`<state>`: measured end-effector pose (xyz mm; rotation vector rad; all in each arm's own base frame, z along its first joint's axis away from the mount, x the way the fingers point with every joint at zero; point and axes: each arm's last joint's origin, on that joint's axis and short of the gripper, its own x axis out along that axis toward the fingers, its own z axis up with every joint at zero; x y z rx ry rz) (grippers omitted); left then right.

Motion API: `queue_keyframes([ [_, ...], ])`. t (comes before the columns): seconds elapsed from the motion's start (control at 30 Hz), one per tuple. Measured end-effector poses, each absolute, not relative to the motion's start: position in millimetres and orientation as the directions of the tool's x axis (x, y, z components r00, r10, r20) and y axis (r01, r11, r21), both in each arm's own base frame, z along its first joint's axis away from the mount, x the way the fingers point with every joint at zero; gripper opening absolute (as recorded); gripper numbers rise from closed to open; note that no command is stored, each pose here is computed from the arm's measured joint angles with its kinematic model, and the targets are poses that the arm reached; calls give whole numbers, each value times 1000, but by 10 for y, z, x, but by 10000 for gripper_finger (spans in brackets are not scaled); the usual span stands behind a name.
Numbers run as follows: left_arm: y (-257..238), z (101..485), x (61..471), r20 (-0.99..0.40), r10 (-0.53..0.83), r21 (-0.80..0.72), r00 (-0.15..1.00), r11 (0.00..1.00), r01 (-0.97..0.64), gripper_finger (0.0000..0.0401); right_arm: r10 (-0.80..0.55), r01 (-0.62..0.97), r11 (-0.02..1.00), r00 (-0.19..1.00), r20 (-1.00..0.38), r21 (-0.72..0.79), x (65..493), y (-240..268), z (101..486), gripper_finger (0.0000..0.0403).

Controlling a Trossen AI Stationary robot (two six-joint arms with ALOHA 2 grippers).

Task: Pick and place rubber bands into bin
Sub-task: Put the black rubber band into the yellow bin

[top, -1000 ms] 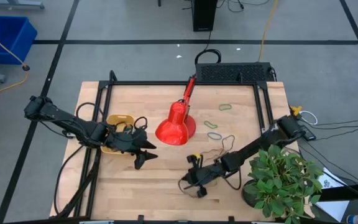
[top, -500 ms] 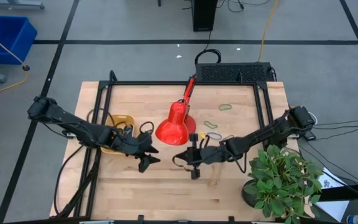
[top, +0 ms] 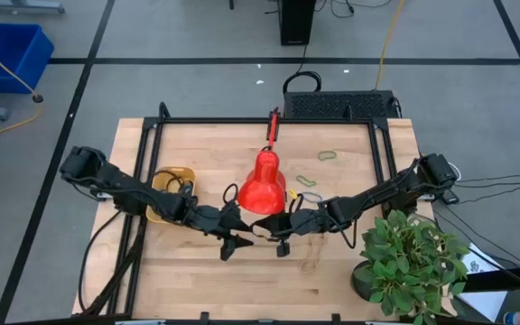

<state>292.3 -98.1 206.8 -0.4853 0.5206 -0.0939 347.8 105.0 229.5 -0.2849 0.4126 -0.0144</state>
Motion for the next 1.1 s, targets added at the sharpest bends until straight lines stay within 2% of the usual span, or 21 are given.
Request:
queue_keyframes([
  [0.23, -924, 2093, 2988, -402, -194, -453, 895, 891, -11, 236, -72, -44, 959, 916, -394, -279, 3479, 1048, 2295, 0],
  [0.33, -910, 2117, 3004, -377, -199, -443, 905, 896, 13, 219, -72, -45, 959, 916, -394, -279, 3479, 1048, 2295, 0],
  [0.43, -906, 2127, 3009, -367, -212, -438, 906, 898, 33, 179, -72, -45, 959, 916, -395, -279, 3478, 1047, 2295, 0],
  [0.73, -867, 2116, 3016, -379, -232, -431, 896, 901, 51, 14, -71, -46, 959, 916, -395, -279, 3476, 1047, 2298, 0],
  [1.1, -859, 2097, 3011, -398, -237, -434, 886, 900, 45, 6, -71, -34, 967, 916, -396, -252, 3475, 1050, 2296, 20],
])
